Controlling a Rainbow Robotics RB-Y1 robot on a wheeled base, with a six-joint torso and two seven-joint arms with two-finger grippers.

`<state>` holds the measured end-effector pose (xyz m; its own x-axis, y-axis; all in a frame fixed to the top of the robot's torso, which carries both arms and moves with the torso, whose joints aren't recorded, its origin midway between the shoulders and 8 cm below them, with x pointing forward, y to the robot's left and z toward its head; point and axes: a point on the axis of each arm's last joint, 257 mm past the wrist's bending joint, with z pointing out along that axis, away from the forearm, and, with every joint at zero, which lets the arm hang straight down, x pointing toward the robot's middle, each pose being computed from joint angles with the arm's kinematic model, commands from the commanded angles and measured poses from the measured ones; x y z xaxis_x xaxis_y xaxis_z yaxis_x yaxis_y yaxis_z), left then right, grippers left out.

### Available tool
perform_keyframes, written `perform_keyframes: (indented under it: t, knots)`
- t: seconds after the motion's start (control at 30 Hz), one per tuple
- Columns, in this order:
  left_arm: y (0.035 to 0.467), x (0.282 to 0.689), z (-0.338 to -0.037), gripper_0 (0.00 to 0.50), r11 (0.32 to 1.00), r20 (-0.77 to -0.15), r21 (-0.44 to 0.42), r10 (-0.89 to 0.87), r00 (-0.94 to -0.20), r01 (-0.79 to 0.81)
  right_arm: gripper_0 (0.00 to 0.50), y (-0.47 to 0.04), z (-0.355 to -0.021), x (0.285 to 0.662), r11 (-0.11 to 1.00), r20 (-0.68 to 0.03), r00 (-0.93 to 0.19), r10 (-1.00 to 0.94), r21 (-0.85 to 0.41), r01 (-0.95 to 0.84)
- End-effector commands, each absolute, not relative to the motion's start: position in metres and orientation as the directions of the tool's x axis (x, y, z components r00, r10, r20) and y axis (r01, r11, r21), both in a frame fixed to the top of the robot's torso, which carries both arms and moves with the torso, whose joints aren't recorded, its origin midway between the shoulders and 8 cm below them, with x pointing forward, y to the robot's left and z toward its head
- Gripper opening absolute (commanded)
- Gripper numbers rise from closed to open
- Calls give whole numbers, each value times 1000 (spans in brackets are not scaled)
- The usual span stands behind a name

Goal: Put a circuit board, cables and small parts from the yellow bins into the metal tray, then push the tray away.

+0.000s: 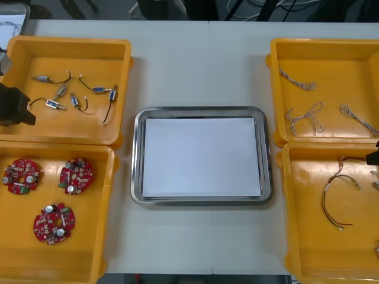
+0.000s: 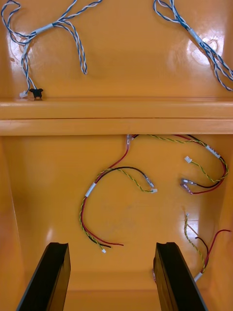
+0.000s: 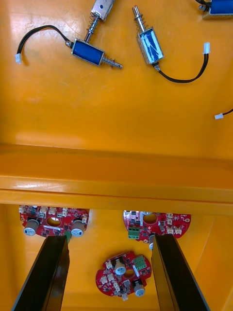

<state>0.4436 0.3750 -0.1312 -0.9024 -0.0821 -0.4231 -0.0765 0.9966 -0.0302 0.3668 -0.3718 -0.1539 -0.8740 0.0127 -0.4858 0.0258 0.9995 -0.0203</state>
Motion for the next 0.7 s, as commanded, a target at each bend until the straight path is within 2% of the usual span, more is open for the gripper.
perform_keyframes:
  t: [0.03, 0.7]
  knots:
    - [377, 442, -125, 500, 1000, -447, 1, -9, -895, -11, 500, -367, -155, 363, 999, -487, -872, -38, -43, -19]
    - [377, 442, -125, 500, 1000, -447, 1, -9, -895, -11, 500, -367, -155, 363, 999, -487, -872, -38, -43, -19]
